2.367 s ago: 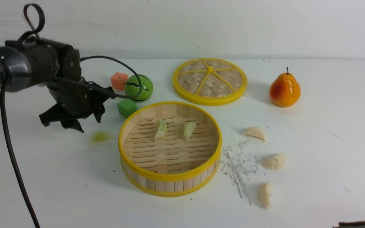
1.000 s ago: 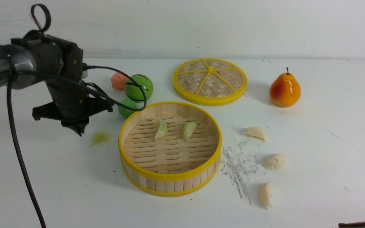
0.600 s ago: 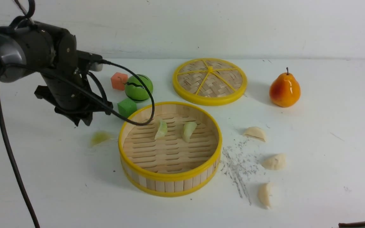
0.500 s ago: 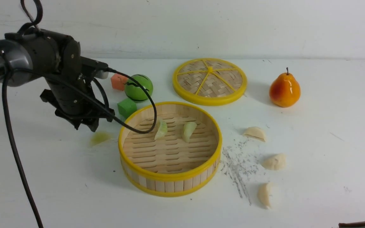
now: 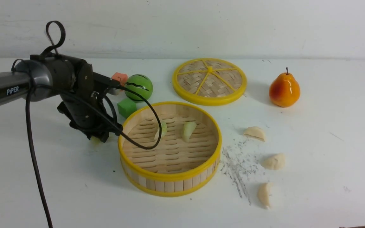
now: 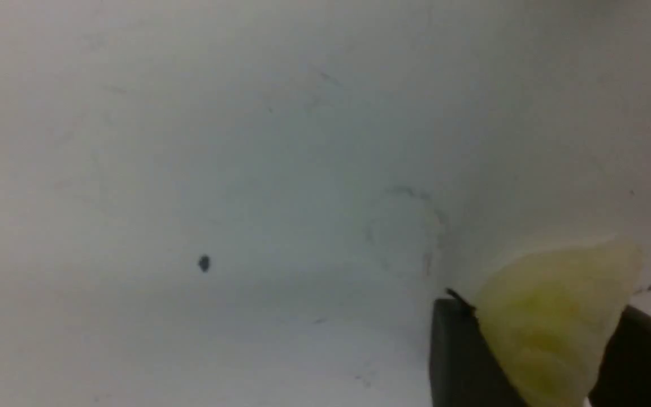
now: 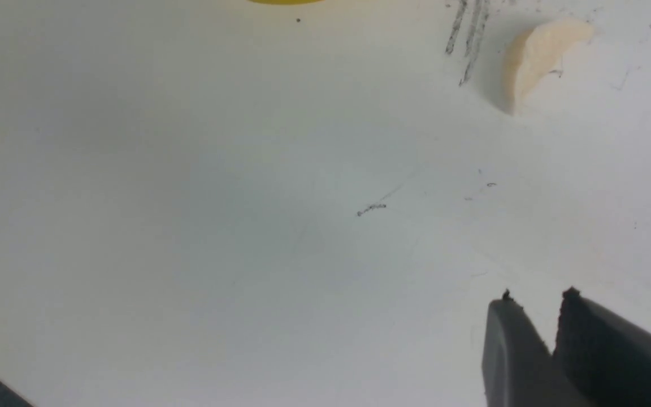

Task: Put the dumplings into the steamer on the white table.
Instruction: 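Reach for and grasp a dumpling on the table with the left gripper, then place the dumpling into the bamboo steamer basket with the left gripper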

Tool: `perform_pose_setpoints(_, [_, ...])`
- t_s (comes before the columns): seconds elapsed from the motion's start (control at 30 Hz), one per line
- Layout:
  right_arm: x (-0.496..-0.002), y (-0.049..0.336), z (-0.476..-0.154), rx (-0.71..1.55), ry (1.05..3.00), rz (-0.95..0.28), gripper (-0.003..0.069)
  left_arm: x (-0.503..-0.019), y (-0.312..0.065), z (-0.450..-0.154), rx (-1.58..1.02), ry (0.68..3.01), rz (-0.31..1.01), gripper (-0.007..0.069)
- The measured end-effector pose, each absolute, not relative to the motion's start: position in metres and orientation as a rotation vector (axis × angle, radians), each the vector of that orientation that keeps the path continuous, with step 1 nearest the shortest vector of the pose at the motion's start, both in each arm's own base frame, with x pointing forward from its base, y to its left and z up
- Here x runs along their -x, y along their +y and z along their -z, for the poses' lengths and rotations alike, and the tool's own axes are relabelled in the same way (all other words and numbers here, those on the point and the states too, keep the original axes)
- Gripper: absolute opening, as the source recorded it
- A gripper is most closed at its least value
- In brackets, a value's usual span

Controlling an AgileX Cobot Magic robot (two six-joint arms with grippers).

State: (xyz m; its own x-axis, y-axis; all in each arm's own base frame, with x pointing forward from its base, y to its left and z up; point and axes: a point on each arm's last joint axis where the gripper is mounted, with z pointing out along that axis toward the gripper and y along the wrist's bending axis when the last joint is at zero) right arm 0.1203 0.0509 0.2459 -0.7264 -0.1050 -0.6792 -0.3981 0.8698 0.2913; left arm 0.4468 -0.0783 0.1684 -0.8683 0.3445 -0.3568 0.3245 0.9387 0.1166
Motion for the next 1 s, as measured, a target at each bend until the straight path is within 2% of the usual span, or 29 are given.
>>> perform_pose_setpoints(0.07, [-0.121,0.051,-0.246,0.359,2.345,-0.550,0.0127,-0.446,-0.079,-0.168,-0.448,2.730,-0.050,0.0204])
perform_pose_setpoints(0.1, [-0.121,0.050,-0.246,0.356,2.342,-0.547,0.0127,-0.446,-0.080,-0.168,-0.411,2.738,-0.033,0.0194])
perform_pose_setpoints(0.3, [-0.122,0.050,-0.246,0.356,2.339,-0.539,0.0132,-0.444,-0.082,-0.169,-0.135,2.775,0.049,0.0197])
perform_pose_setpoints(0.43, [-0.122,0.050,-0.246,0.356,2.339,-0.539,0.0136,-0.441,-0.082,-0.181,-0.052,2.776,0.085,0.0197])
perform_pose_setpoints(0.57, [-0.122,0.050,-0.246,0.355,2.338,-0.538,0.0137,-0.435,-0.084,-0.220,-0.012,2.705,0.148,0.0197])
perform_pose_setpoints(0.63, [-0.122,0.050,-0.247,0.352,2.335,-0.535,0.0137,-0.427,-0.093,-0.262,0.005,2.614,0.253,0.0197])
perform_pose_setpoints(0.73, [-0.123,0.049,-0.247,0.347,2.327,-0.529,0.0137,-0.415,-0.120,-0.288,-0.066,2.557,0.336,0.0197])
perform_pose_setpoints(0.87, [-0.123,0.049,-0.247,0.345,2.325,-0.527,0.0137,-0.408,-0.152,-0.280,-0.145,2.580,0.341,0.0197])
perform_pose_setpoints(1.0, [-0.123,0.049,-0.247,0.345,2.325,-0.527,0.0140,-0.415,-0.162,-0.244,-0.087,2.664,0.248,0.0197])
